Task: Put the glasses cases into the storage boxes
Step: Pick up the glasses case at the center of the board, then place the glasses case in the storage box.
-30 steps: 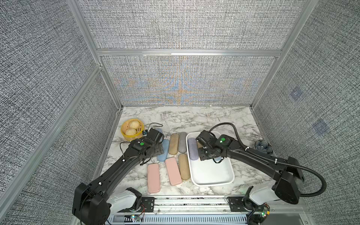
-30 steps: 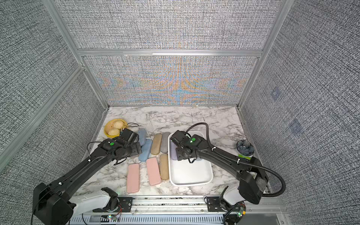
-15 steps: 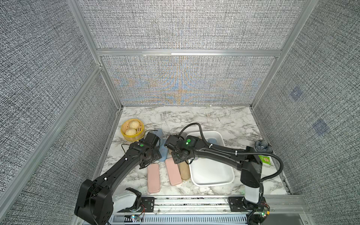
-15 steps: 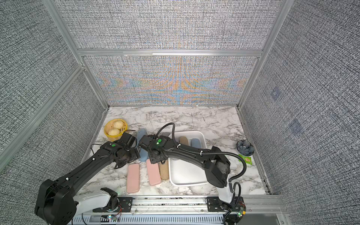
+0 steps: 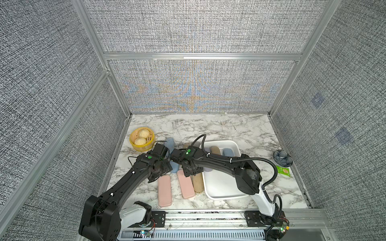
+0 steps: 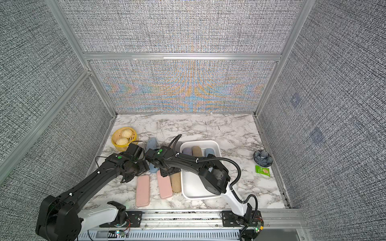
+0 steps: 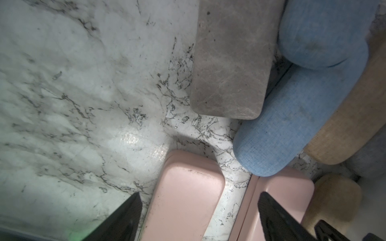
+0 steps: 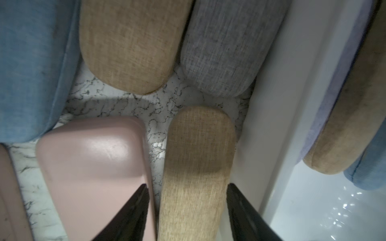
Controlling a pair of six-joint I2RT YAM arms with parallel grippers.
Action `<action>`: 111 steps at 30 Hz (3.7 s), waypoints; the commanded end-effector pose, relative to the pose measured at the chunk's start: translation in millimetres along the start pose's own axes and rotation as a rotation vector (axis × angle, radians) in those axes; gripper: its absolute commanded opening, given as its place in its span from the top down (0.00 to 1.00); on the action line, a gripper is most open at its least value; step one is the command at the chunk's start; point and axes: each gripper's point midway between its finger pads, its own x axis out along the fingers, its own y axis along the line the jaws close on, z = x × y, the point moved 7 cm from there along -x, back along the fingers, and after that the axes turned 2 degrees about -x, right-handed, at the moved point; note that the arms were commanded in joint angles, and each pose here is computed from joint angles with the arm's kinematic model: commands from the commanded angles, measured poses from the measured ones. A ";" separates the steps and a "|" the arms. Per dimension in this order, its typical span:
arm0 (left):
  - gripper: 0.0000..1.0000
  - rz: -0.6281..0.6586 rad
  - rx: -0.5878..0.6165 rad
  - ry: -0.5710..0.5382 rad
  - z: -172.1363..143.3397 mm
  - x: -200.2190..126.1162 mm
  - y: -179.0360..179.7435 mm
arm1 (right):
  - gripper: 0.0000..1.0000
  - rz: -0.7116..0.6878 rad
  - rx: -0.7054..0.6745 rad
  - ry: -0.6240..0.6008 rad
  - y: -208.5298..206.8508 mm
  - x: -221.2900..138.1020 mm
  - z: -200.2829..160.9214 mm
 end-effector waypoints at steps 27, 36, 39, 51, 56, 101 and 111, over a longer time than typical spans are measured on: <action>0.07 0.074 0.042 -0.070 11.0 -17.9 5.5 | 0.41 0.141 0.055 0.121 -1.6 37.6 9.1; 0.09 0.061 0.052 -0.067 12.1 -23.6 2.7 | 0.62 0.210 -0.011 0.019 -4.6 -15.4 14.2; 0.09 0.046 0.061 -0.051 11.9 -23.5 -0.7 | 0.63 0.230 -0.025 -0.039 -13.0 -45.5 16.0; 0.12 -0.043 0.082 -0.040 18.6 -31.8 -19.8 | 0.63 0.222 -0.052 -0.214 -86.5 -130.2 -6.6; 0.14 -0.103 0.085 -0.014 19.8 -32.1 -31.5 | 0.63 0.186 -0.020 -0.177 -124.3 -115.1 -25.1; 0.18 -0.074 0.088 0.078 15.2 -1.9 -37.6 | 0.66 0.136 0.058 0.154 -109.0 28.1 -41.0; 0.17 -0.074 0.096 0.083 15.1 -1.2 -38.0 | 0.52 0.150 0.105 0.159 -104.1 35.4 -31.7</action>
